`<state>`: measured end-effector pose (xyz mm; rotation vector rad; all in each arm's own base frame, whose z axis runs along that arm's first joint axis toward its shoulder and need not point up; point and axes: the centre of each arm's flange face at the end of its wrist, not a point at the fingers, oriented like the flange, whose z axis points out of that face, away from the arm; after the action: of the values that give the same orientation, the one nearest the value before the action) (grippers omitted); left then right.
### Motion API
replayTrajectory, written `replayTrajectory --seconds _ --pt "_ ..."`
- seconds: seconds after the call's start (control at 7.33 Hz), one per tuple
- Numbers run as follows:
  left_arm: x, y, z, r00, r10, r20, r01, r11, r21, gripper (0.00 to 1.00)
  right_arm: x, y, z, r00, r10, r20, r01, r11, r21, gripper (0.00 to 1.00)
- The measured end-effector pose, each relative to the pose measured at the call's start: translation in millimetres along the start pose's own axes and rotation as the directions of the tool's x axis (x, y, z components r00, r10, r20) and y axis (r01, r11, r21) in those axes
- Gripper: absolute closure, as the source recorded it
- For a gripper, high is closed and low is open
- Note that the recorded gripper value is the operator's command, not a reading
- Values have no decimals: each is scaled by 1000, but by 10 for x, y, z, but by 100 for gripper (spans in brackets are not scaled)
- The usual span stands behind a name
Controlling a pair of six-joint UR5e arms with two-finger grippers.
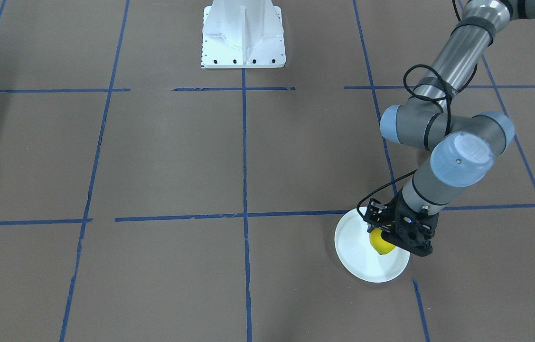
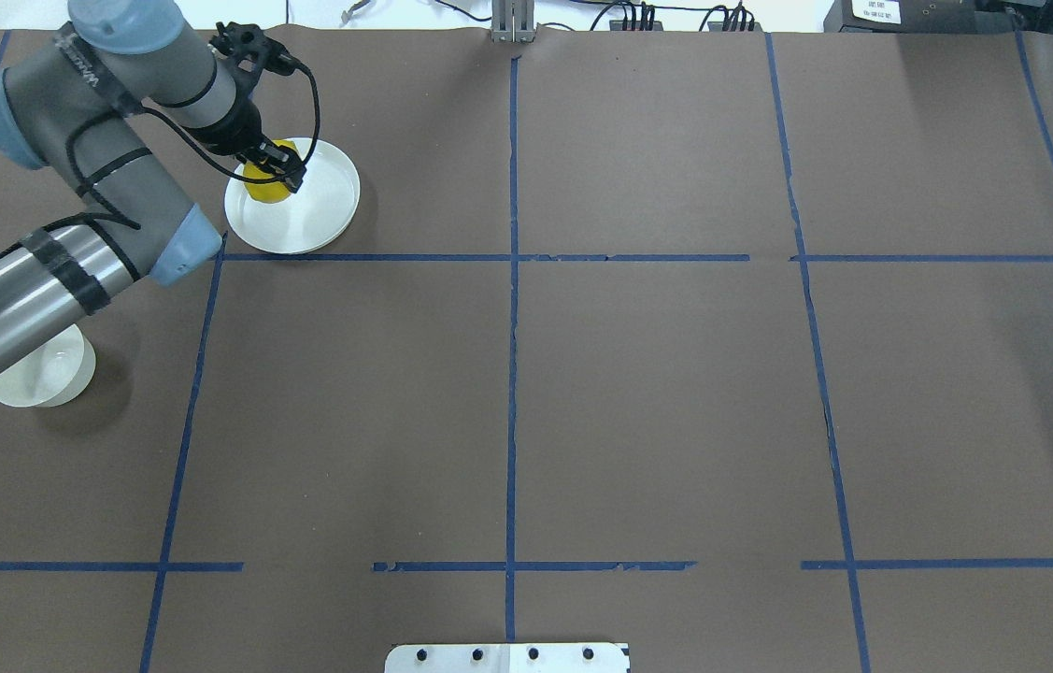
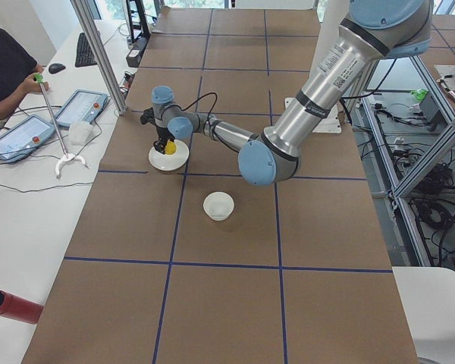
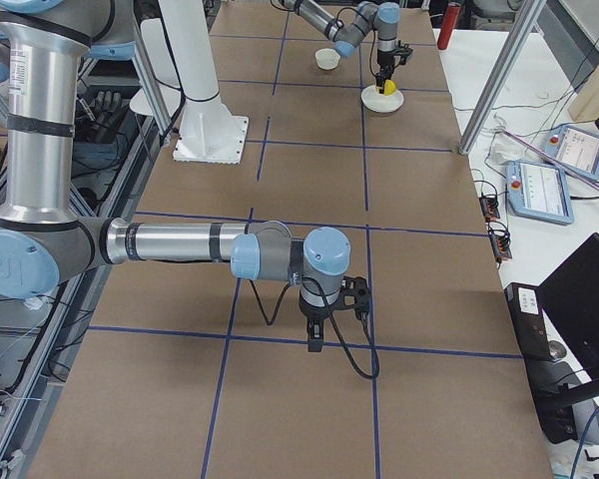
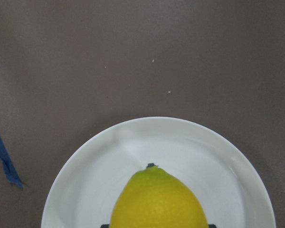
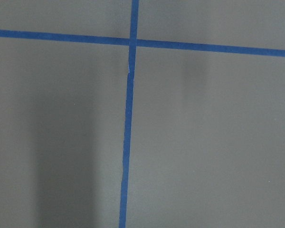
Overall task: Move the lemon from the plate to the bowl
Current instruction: 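Lower the left gripper and close it around the lemon, then lift the lemon with the left gripper and carry it over the white bowl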
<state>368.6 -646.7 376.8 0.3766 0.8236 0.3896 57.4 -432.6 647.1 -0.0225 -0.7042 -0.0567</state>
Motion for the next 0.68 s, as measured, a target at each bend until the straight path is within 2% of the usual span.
replayTrajectory --seconds 0.27,0.55,0.68 --pt "-275 975 -377 1000 -5 2 5 1000 8 87 0 0 0 1000 0 0 0 1000 0 0" --pt "-606 1946 -559 999 -32 24 33 999 -39 87 0 0 0 1000 0 0 0 1000 0 0" --pt "-742 2276 -579 998 -50 38 52 996 -68 82 0 0 0 1000 0 0 0 1000 0 0"
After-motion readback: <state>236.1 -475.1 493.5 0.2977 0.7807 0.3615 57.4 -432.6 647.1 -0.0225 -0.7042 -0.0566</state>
